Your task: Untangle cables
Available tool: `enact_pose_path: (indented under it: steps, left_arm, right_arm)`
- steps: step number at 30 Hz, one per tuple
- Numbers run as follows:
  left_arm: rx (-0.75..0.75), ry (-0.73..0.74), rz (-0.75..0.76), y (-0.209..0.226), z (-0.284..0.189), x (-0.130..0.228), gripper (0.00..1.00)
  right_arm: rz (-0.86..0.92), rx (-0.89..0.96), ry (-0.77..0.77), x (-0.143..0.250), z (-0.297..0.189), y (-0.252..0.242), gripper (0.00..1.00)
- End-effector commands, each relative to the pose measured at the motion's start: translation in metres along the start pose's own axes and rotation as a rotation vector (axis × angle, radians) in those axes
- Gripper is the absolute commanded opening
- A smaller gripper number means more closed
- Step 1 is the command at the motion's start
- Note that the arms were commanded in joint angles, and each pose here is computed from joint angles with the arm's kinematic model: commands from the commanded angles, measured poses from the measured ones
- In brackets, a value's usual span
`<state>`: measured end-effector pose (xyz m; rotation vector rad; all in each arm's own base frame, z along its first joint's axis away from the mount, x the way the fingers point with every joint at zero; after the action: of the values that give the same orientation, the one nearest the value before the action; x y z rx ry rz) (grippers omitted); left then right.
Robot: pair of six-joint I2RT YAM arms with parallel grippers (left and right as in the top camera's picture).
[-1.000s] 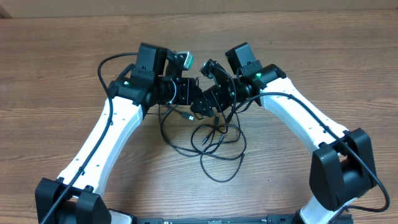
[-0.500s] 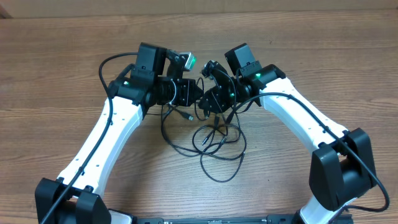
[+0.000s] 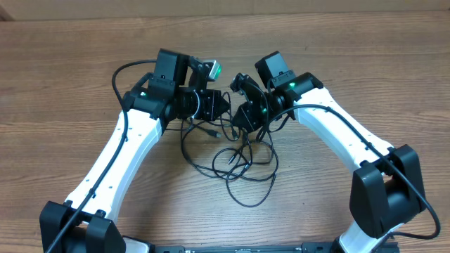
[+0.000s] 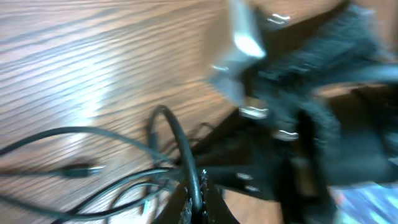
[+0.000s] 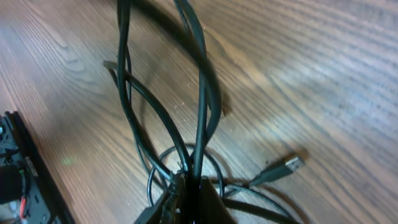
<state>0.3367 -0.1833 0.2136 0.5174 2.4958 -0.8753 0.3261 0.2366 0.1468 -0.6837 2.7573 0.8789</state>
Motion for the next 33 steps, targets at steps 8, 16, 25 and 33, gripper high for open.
enact_pose_path:
  steps: [8, 16, 25, 33]
  left_arm:
    - [-0.946, -0.107, -0.373, 0.1, -0.066, 0.021, 0.04]
    - [-1.2, -0.109, -0.334, 0.115, -0.096, 0.028, 0.04]
    - [-0.914, -0.061, -0.378, 0.096, -0.063, 0.028, 0.04]
    - [-0.604, 0.012, -0.212, 0.066, -0.037, 0.02, 0.04]
  right_arm:
    - [0.046, 0.0, 0.078, 0.016, 0.003, -0.002, 0.04]
    - [0.038, -0.002, 0.063, 0.013, 0.003, -0.002, 0.04]
    - [0.033, -0.002, 0.054, 0.011, 0.003, -0.002, 0.04]
    - [0.061, -0.001, 0.045, 0.009, 0.003, -0.002, 1.0]
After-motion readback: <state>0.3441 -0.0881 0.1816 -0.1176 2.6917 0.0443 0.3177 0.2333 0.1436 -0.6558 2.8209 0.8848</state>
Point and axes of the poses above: each gripper's point midway between its finger pads, its own z axis out along the fingers, its own y axis along the line the jaws close on, x = y × z, the point moved 4 cm from there along -z, back along the fingers, and after that the axes turned 10 degrees about z, right-handed, at the moved point
